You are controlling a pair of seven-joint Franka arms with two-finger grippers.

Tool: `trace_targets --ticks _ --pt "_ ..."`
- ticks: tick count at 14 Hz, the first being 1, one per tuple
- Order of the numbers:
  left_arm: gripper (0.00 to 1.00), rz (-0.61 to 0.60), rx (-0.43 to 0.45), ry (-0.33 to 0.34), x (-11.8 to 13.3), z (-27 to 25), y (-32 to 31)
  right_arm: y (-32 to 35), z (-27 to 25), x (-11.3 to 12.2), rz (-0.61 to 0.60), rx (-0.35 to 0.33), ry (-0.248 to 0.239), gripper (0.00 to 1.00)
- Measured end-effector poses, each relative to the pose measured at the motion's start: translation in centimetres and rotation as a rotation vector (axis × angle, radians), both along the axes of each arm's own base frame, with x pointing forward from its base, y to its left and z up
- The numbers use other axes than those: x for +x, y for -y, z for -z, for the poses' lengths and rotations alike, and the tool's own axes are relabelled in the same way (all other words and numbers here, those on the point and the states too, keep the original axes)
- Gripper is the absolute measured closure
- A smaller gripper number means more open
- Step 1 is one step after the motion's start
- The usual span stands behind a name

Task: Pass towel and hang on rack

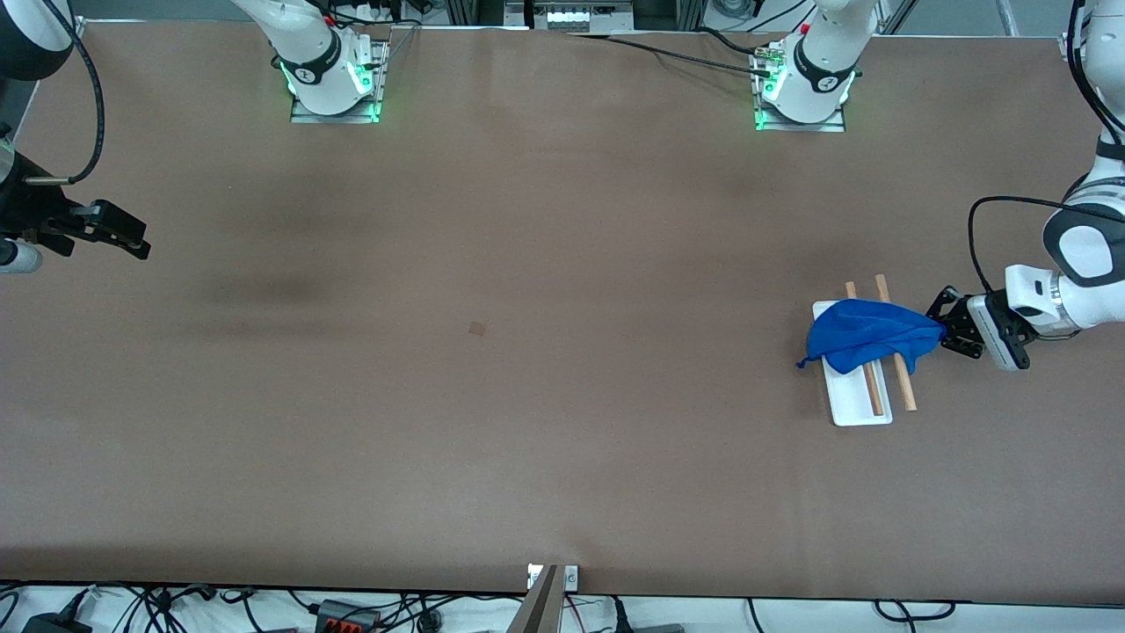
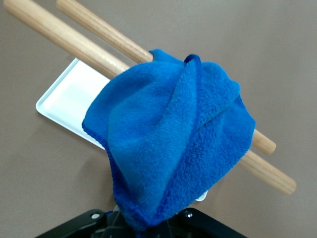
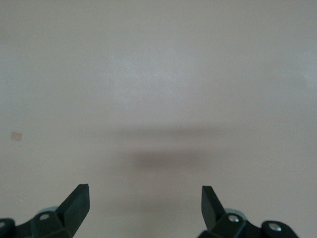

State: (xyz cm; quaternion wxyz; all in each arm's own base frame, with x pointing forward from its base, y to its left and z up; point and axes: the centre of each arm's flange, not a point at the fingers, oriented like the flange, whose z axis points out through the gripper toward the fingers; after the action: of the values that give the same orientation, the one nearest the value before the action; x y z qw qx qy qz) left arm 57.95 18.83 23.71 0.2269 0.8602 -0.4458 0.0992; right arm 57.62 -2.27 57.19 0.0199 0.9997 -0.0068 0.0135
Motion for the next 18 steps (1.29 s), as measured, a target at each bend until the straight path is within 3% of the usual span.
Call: trace_targets --ticks 2,3,12,18 --pt "0.95 -0.003 -0.015 0.011 0.0 0.1 -0.1 0.2 0.0 -0.1 0.005 0.000 -0.004 0.00" --pt "0.88 -0.008 -0.021 0.018 0.0 0.1 -0.2 0.4 0.0 -0.1 0.007 0.000 -0.005 0.00" --pt "0.02 0.014 -0.046 0.043 0.4 -0.3 -0.8 0.1 0.0 -0.5 0.004 0.002 -0.032 0.00" --pt "0.00 0.011 -0.080 0.031 0.1 -2.1 -3.4 -0.1 0.3 -0.5 0.006 0.025 -0.036 0.00"
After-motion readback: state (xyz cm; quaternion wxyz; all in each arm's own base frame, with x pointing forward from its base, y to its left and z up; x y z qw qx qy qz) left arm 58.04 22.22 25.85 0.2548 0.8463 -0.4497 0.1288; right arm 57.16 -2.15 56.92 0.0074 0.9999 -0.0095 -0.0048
